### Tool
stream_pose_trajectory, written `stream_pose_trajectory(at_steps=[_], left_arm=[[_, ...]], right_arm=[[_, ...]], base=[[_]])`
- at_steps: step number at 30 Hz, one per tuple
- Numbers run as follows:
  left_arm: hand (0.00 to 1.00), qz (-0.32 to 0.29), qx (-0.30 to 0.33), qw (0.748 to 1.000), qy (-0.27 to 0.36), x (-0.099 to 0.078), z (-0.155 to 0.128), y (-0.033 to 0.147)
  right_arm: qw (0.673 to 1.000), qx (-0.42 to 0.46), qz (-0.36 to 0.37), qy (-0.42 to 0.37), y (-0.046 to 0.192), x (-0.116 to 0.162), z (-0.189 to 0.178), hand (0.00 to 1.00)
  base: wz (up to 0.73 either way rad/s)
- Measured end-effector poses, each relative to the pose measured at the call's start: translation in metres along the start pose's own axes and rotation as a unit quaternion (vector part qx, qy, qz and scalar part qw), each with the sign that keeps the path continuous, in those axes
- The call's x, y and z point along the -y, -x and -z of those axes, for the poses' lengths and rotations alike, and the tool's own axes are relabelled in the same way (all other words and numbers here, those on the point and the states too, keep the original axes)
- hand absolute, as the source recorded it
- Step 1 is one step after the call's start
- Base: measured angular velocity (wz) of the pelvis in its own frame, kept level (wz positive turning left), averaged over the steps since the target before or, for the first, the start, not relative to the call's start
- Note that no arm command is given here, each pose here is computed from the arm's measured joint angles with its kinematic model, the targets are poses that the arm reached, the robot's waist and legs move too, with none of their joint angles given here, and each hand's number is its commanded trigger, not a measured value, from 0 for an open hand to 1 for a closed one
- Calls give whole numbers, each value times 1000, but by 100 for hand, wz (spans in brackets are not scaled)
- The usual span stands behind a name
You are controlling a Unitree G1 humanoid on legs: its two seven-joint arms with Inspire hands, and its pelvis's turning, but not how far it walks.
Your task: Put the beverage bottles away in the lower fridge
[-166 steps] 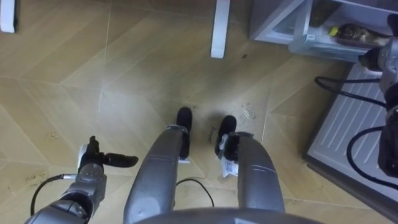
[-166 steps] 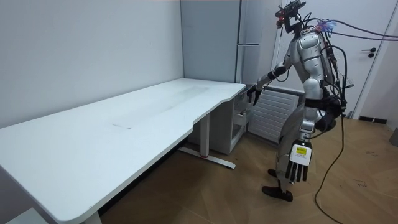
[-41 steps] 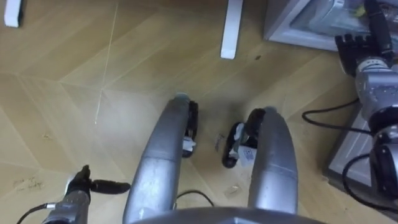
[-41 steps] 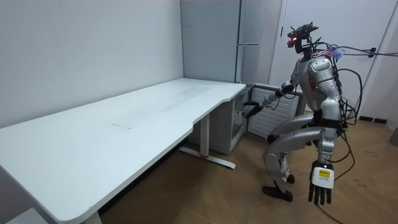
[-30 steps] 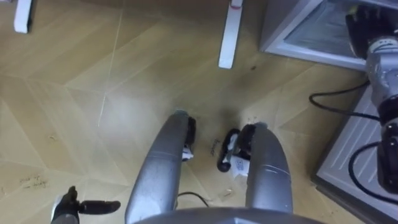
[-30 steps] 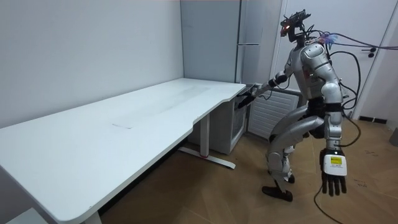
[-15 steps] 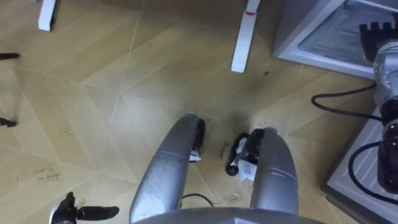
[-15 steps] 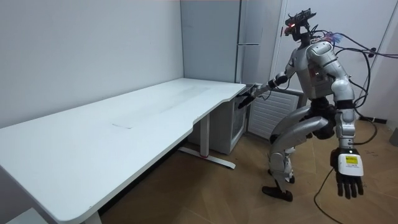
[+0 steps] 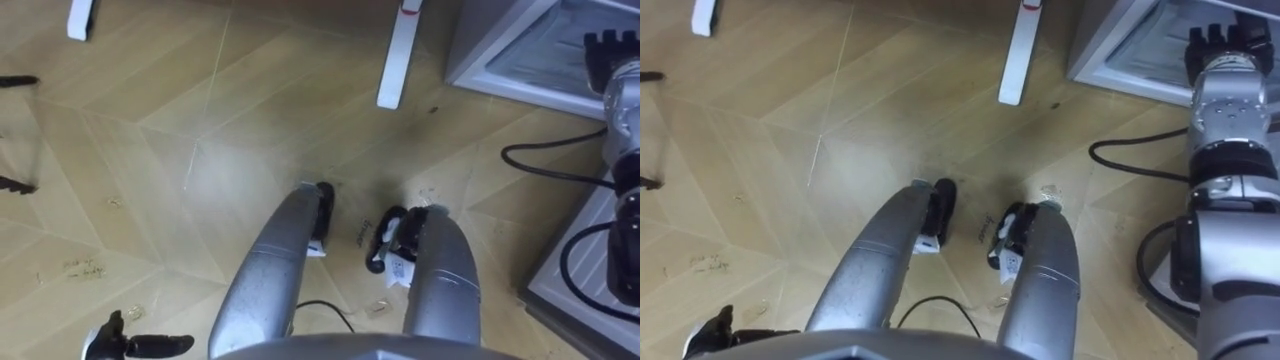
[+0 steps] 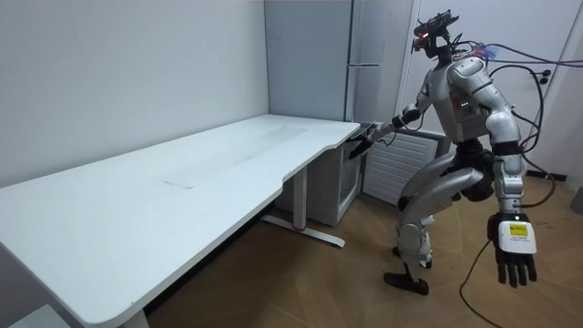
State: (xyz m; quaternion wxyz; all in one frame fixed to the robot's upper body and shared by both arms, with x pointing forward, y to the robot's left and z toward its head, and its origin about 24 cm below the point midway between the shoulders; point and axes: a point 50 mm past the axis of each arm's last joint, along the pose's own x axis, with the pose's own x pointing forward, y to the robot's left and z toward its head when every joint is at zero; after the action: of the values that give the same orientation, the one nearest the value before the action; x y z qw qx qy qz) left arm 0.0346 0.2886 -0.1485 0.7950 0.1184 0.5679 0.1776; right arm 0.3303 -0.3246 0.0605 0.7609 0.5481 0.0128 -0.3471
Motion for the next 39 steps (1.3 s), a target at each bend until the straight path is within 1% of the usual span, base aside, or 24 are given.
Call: stream_pose_trajectory(at_steps=[5, 7, 8, 11, 13, 14, 16, 17, 19, 20, 22, 23, 25, 26, 28, 29, 31, 32, 34, 36, 39], left_arm=[[0, 6, -2, 1000, 0, 3, -4, -1], [0, 12, -9, 1000, -1, 4, -3, -1], [0, 13, -10, 1000, -2, 5, -2, -1], [0, 18, -10, 1000, -3, 5, -5, -2], [0, 29, -5, 1000, -1, 7, -9, -3], [0, 30, -3, 1000, -1, 7, -11, -3], [0, 28, 6, 1000, 6, 7, -16, -4], [0, 27, 8, 1000, 9, 6, -18, -5], [0, 22, 10, 1000, 19, 4, -22, -5], [0, 21, 11, 999, 21, 4, -22, -6], [0, 15, 3, 999, 34, -1, -17, -6], [0, 14, -1, 999, 34, -1, -15, -6], [0, 13, -15, 999, 35, -1, -5, -4], [0, 13, -19, 999, 34, -1, -2, -3], [0, 14, -30, 999, 39, 2, 7, -1], [0, 15, -32, 999, 36, 4, 8, -1], [0, 12, -44, 998, 38, 5, 17, 1], [0, 10, -46, 998, 41, 4, 19, 2], [0, 3, -53, 997, 60, 3, 24, 3], [0, 1, -58, 996, 69, 4, 27, 4], [0, -1, -72, 995, 74, 5, 37, 7]], right_arm=[[1000, 2, 9, 14, -3, 19, 0, 0], [1000, 4, 17, 22, -4, 36, -2, 0], [999, 3, 19, 26, -4, 41, -3, 0], [998, -6, 15, 64, -2, 66, -5, 0], [996, -13, 28, 88, 2, 87, -7, 0], [995, -13, 33, 91, 3, 93, -9, 0], [993, -21, 59, 103, 8, 117, -12, 0], [992, -22, 66, 105, 10, 124, -13, 0], [989, -31, 94, 114, 19, 150, -17, 0], [988, -31, 99, 116, 22, 156, -19, 0], [982, -35, 136, 130, 37, 191, -24, 0], [979, -37, 147, 134, 42, 200, -25, 0], [971, -50, 188, 140, 61, 232, -21, 0], [969, -55, 196, 140, 66, 239, -18, 0], [956, -78, 236, 157, 93, 273, -14, 0], [951, -87, 246, 168, 100, 281, -14, 0], [932, -122, 276, 199, 127, 308, -7, 0], [930, -129, 279, 203, 131, 312, -5, 0], [919, -143, 304, 208, 151, 328, -3, 0], [912, -148, 319, 213, 161, 336, -4, 0], [908, -149, 325, 219, 164, 338, -6, 0]], base=[[-3], [8], [10], [10], [10], [12], [9], [7], [0], [-5], [-4], [-6], [-7], [-13], [-13], [-5], [-15], [-27], [-21], [-22], [-20]])
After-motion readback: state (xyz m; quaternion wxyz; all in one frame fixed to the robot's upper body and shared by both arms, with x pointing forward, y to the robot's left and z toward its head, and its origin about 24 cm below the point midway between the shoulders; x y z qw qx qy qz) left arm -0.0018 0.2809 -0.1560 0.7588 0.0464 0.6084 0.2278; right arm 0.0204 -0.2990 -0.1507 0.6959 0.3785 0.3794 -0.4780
